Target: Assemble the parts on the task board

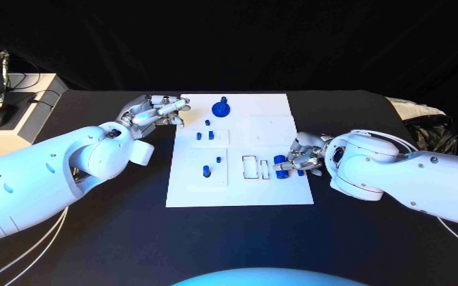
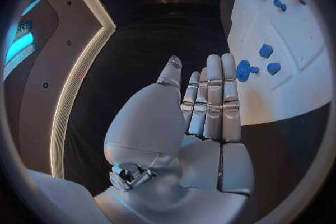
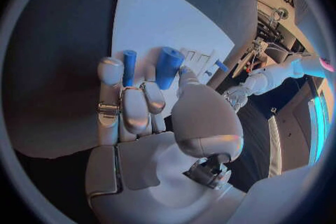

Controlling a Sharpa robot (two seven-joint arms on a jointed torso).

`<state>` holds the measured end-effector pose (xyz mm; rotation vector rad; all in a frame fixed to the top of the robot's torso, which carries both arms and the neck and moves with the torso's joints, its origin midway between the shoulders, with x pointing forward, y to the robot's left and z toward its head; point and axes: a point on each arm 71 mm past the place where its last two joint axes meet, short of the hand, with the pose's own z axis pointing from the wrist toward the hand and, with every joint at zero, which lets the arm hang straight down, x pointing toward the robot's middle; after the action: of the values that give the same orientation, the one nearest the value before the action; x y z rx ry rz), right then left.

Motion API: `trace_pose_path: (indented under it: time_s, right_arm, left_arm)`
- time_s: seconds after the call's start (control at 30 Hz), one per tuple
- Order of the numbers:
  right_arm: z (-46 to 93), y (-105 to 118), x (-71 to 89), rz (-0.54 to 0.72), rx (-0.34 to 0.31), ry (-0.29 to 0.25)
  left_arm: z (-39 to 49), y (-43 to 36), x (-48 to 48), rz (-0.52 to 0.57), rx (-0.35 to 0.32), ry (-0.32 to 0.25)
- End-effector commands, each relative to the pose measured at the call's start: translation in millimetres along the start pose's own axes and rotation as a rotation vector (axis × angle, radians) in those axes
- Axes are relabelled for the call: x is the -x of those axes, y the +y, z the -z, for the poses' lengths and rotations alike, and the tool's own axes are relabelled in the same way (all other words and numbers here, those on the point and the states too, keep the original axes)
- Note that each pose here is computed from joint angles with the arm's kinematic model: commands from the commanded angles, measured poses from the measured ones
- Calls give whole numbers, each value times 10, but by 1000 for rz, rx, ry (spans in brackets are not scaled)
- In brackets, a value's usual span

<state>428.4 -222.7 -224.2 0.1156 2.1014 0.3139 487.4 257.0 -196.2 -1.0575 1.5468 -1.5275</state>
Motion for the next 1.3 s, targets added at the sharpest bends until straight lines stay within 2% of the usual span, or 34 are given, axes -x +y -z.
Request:
trace_pose_path:
  time_s: [0.03,0.33,0.67,0.8,1.0,1.13,1.3]
  right_arm:
    - [-25,-4,-40,71,-7,28]
    - [-63,33,-128,86,0,37]
    - [-39,12,-143,-42,-11,54]
    - [-18,17,-113,-118,-17,60]
    - [15,82,13,-240,-18,66]
    - [26,169,71,-291,-6,78]
    - [3,309,66,-306,17,98]
  left_arm:
    - [0,-13,-24,10,-12,20]
    - [5,-13,-17,10,-10,19]
    - [8,-10,2,8,-7,13]
    - [7,-9,2,8,-7,13]
    - [2,0,2,13,1,18]
    - [-1,5,2,15,5,21]
    - [-1,7,-1,16,8,24]
